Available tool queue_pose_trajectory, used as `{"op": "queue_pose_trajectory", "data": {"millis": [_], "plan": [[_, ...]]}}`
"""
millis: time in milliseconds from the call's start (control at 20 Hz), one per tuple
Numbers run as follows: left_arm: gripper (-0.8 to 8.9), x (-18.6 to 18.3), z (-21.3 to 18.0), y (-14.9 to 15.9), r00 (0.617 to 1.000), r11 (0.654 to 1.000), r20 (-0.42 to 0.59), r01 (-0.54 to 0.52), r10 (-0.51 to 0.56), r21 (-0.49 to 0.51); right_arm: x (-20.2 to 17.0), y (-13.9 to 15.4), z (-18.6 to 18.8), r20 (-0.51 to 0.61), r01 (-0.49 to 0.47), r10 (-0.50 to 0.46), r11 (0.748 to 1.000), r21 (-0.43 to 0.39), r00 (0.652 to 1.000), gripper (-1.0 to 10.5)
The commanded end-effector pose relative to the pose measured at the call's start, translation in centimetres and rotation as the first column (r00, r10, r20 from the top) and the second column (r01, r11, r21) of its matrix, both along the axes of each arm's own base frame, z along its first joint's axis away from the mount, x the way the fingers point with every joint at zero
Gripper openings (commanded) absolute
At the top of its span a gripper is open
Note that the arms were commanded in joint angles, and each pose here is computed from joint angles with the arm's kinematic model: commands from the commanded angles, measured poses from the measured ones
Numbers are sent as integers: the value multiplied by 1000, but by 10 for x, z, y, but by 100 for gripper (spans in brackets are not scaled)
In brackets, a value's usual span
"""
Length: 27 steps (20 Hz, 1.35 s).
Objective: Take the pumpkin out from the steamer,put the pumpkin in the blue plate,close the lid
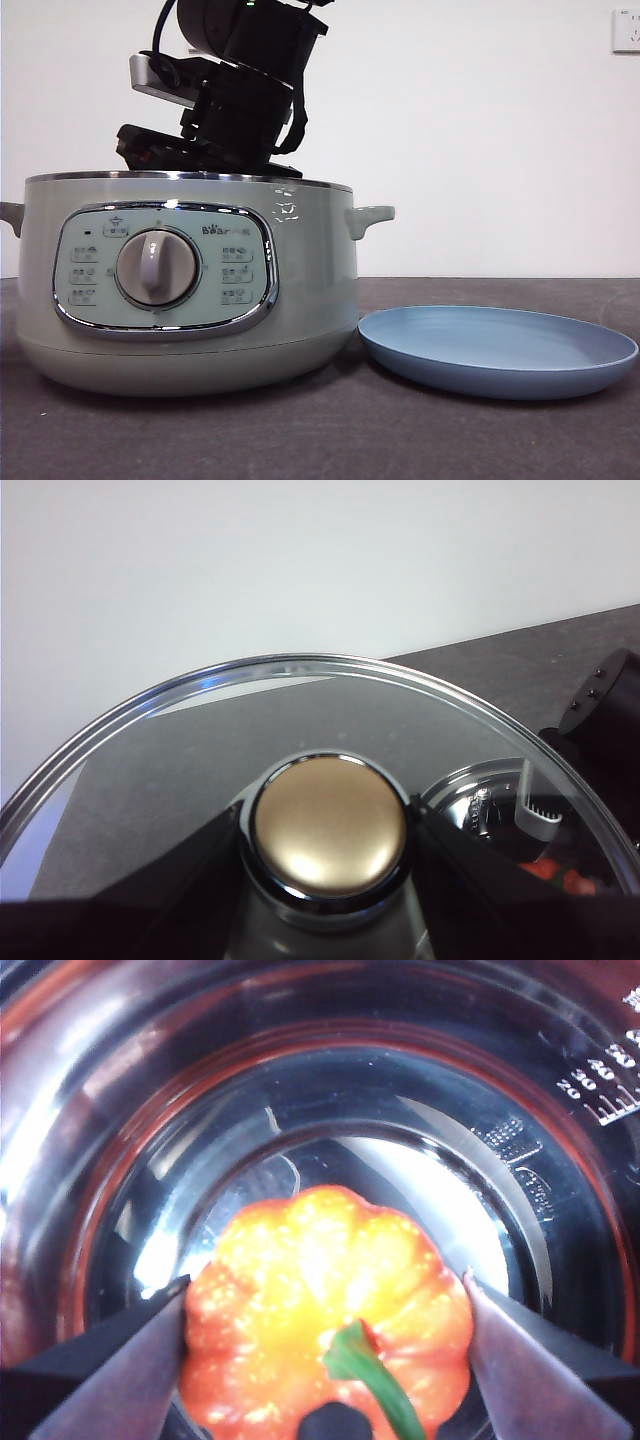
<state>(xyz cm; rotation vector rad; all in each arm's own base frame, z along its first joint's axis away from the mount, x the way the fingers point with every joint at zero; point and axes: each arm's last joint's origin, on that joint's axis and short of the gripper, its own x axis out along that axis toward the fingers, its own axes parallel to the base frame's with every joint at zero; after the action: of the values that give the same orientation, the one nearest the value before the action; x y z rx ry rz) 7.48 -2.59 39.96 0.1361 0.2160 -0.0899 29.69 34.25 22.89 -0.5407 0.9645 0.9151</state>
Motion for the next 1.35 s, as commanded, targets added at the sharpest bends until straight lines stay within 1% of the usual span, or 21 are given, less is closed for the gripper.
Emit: {"op": "queue_pose_trajectory", "data": {"millis": [50, 150, 250, 400, 450, 500, 550, 600, 700, 800, 850, 900, 950, 1050, 1150, 1250, 1350], "plan": [[-8, -6, 10, 3, 998, 1000, 65, -4, 6, -23, 0, -1, 4, 10, 0, 0, 1000, 1, 1000, -3], [-9, 0, 9, 0, 999, 1000, 48, -4, 5, -15, -5, -12, 26, 23, 9, -9, 1000, 13, 1000, -2], [-9, 6, 8, -3, 999, 1000, 36, -4, 4, -8, -14, -32, 58, 31, 22, -23, 999, 23, 999, -2], [-9, 13, 11, -6, 999, 1000, 54, -2, 3, -14, -29, -86, 108, 2, 99, -99, 995, -4, 995, -3], [-9, 15, 11, -8, 998, 1000, 55, -2, 3, -14, -34, -109, 122, -21, 151, -151, 988, -20, 988, -3], [-9, 15, 11, -8, 998, 1000, 55, -2, 3, -14, -36, -132, 131, -54, 224, -226, 974, -38, 973, -3], [-9, 15, 11, -8, 998, 1000, 55, -2, 3, -14, -35, -151, 137, -88, 302, -306, 952, -56, 948, -3], [-9, 15, 11, -8, 998, 1000, 60, -2, 3, -16, -35, -169, 137, -116, 376, -382, 924, -73, 917, -3], [-9, 16, 13, -8, 997, 1000, 76, -2, 3, -24, -36, -193, 131, -108, 467, -477, 878, -101, 872, -3], [-9, 16, 14, -8, 996, 1000, 86, -1, 3, -30, -39, -213, 113, -62, 556, -566, 822, -125, 822, -3], [-8, 16, 14, -8, 996, 1000, 87, 0, 3, -30, -42, -222, 101, -51, 590, -599, 798, -122, 799, -3], [-8, 16, 14, -8, 996, 1000, 88, 0, 2, -31, -46, -228, 90, -38, 612, -619, 783, -112, 784, -3], [-9, 16, 14, -8, 996, 1000, 89, 0, 3, -31, -50, -233, 79, -26, 622, -626, 778, -90, 779, -3], [-9, 16, 14, -8, 996, 1000, 89, 0, 3, -31, -58, -237, 60, 4, 630, -630, 776, -24, 776, -3], [-8, 16, 14, -8, 996, 1000, 89, 0, 3, -31, -59, -234, 44, 21, 622, -622, 783, 25, 783, -3], [-9, 16, 14, -8, 996, 1000, 89, 0, 2, -31, -54, -231, 29, 35, 623, -625, 780, 63, 780, -3], [-9, 16, 14, -8, 996, 1000, 89, 0, 3, -31, -47, -227, 16, 36, 619, -622, 783, 65, 782, -3]]}}
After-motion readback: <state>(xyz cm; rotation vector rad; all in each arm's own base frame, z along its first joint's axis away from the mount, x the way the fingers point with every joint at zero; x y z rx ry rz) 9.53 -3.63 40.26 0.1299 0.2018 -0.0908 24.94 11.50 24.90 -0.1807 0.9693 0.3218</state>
